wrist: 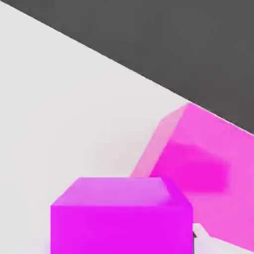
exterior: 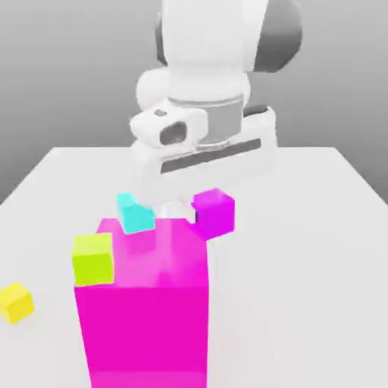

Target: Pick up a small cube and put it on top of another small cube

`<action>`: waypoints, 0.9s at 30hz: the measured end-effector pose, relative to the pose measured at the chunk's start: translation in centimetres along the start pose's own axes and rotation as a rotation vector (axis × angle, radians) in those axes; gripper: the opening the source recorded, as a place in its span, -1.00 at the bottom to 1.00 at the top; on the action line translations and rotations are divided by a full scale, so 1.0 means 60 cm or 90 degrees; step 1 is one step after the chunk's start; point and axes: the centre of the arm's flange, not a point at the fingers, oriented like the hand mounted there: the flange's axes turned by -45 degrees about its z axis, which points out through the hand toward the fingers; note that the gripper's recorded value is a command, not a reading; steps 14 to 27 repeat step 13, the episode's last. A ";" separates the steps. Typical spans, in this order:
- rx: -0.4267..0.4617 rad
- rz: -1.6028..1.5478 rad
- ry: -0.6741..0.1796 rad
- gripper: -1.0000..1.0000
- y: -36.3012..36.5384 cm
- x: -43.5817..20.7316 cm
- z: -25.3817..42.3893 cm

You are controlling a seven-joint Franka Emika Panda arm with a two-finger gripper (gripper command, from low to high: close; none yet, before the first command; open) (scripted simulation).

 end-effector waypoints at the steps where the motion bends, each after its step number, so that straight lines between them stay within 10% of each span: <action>1: -0.005 0.042 -0.001 -1.00 0.016 -0.019 -0.018; 9: -0.015 0.241 -0.003 -1.00 0.081 -0.113 0.007; 10: -0.015 0.242 -0.003 1.00 0.081 -0.114 0.023; 27: -0.015 0.242 -0.003 1.00 0.081 -0.114 0.023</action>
